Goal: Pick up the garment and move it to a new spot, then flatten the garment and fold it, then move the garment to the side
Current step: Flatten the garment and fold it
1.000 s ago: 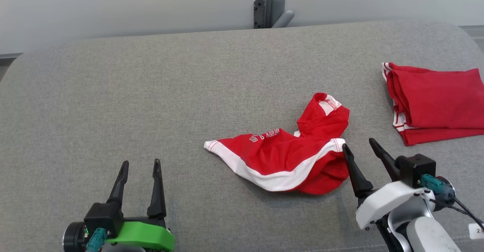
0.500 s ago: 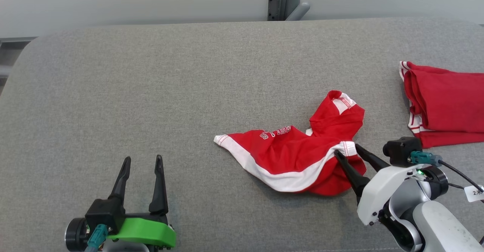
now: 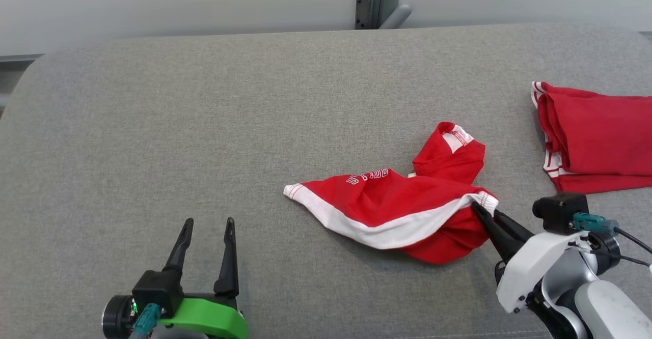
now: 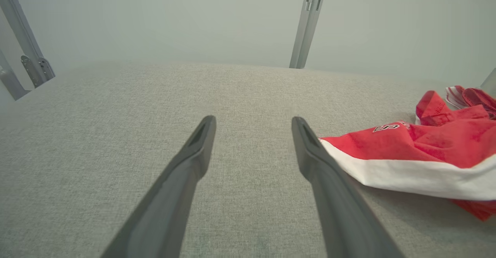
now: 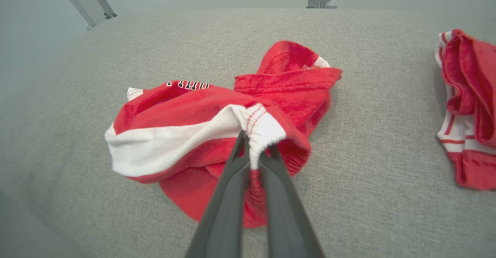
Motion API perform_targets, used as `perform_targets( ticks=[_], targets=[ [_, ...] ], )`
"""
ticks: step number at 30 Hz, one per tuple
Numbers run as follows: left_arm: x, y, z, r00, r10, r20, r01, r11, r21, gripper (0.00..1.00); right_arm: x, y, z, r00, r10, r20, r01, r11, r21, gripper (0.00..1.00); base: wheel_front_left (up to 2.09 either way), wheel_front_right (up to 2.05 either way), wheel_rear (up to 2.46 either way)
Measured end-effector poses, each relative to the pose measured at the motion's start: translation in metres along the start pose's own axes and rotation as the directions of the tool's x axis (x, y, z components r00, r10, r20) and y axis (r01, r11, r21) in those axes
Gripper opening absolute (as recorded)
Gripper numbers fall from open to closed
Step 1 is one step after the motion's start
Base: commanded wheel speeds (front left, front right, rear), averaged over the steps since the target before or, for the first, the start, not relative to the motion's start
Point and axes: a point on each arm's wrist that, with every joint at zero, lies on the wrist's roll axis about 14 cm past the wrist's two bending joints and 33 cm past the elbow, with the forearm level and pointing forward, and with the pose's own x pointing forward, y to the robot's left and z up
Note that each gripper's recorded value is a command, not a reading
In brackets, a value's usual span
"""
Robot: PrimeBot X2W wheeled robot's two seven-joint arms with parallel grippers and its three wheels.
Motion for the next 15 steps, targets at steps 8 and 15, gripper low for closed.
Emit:
perform_targets(
  ticks=[8, 15],
  targets=[
    [0.007, -0.039, -0.026, 0.985, -0.154, -0.083, 0.152, 0.988, -0.030, 1.00, -0.034, -0.020, -0.027, 0.995, -0.094, -0.015, 0.094, 0.994, 0.064, 0.00, 0.00, 0.00, 0.00],
    [0.010, -0.076, -0.066, 0.916, -0.306, -0.262, 0.300, 0.952, -0.064, 1.00, -0.043, -0.028, -0.039, 0.990, -0.138, -0.018, 0.139, 0.986, 0.090, 0.00, 0.00, 0.00, 0.00]
  ],
)
